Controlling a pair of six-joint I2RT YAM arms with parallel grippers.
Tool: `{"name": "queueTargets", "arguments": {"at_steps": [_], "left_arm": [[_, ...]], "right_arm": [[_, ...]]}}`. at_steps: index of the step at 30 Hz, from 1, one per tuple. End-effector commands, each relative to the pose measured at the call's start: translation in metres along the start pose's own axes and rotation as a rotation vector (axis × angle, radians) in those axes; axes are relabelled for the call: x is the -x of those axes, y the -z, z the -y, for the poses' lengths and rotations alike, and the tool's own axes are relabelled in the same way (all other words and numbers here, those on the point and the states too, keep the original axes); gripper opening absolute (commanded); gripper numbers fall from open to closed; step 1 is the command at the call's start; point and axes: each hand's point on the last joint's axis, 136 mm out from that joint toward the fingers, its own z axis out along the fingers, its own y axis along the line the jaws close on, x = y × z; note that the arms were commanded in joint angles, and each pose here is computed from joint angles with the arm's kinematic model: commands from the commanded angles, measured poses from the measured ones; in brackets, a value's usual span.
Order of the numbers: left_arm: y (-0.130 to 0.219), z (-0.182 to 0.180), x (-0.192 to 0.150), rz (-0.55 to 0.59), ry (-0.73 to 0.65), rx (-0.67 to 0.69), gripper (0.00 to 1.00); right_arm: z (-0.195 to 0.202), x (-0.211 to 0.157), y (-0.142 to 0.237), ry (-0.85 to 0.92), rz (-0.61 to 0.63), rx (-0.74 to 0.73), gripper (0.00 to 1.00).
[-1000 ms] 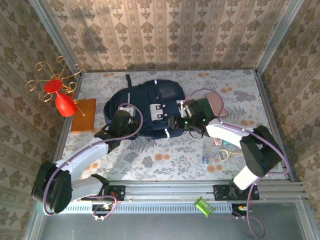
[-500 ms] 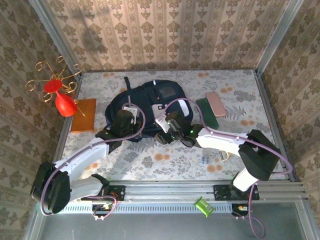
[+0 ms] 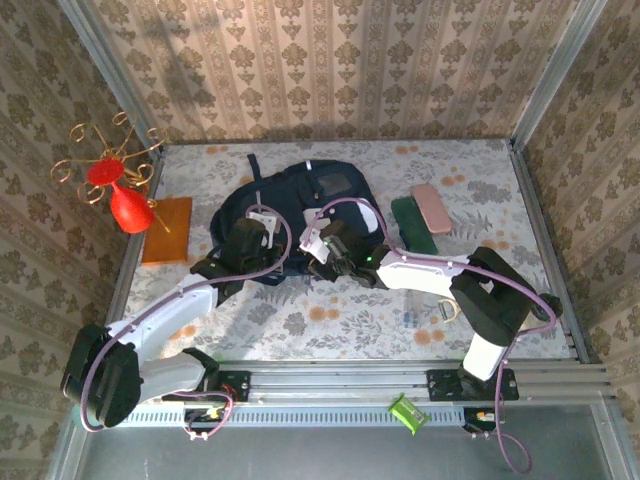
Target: Pack the student bag
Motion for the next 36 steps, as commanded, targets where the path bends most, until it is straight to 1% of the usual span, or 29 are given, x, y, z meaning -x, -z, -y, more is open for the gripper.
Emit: {"name": "queueTargets", "arguments": {"at_steps": [1,2,5,8,11,15,17,19,21,24,27,29,31,34,36], "left_arm": [[0.014,0.004,0.028,0.090,-0.033,0.001,0.00],[0.015,-0.003,0.026,0.087,-0.036,0.028,0.00],[0.018,-0.016,0.023,0.088,-0.043,0.078,0.00],[0.025,-0.030,0.023,0.094,-0.065,0.149,0.00],[0.031,-0.049,0.023,0.093,-0.088,0.233,0.00],[0.032,-0.068,0.022,0.081,-0.073,0.284,0.00],[0.031,-0.069,0.021,0.071,-0.069,0.271,0.00],[0.030,-0.059,0.023,0.073,-0.062,0.212,0.00],[0.030,-0.042,0.025,0.086,-0.036,0.114,0.00],[0.030,-0.017,0.030,0.106,-0.004,-0.014,0.00],[0.031,0.002,0.033,0.109,-0.003,-0.092,0.00],[0.032,0.011,0.035,0.109,-0.009,-0.120,0.00],[0.033,0.018,0.036,0.108,-0.015,-0.142,0.00],[0.034,0.026,0.036,0.106,-0.022,-0.161,0.00],[0.034,0.027,0.035,0.101,-0.022,-0.162,0.00]], "right_arm": [[0.018,0.006,0.000,-0.010,0.033,-0.096,0.22],[0.022,0.003,0.002,-0.023,0.022,-0.117,0.18],[0.033,-0.008,0.008,-0.053,-0.009,-0.163,0.09],[0.037,-0.016,0.014,-0.073,-0.017,-0.176,0.04],[0.042,-0.021,0.020,-0.094,-0.013,-0.187,0.01],[0.050,-0.022,0.027,-0.130,0.013,-0.188,0.00],[0.051,-0.021,0.028,-0.142,0.023,-0.182,0.00],[0.047,-0.016,0.029,-0.139,0.034,-0.154,0.00],[0.036,-0.006,0.032,-0.119,0.082,-0.094,0.09],[0.018,0.015,0.037,-0.088,0.174,-0.003,0.28],[0.006,0.035,0.036,-0.048,0.229,0.064,0.40],[-0.002,0.044,0.031,-0.006,0.244,0.092,0.44],[-0.009,0.052,0.025,0.029,0.267,0.114,0.46],[-0.012,0.066,0.018,0.057,0.310,0.126,0.47],[-0.016,0.071,0.013,0.081,0.316,0.151,0.47]]}}
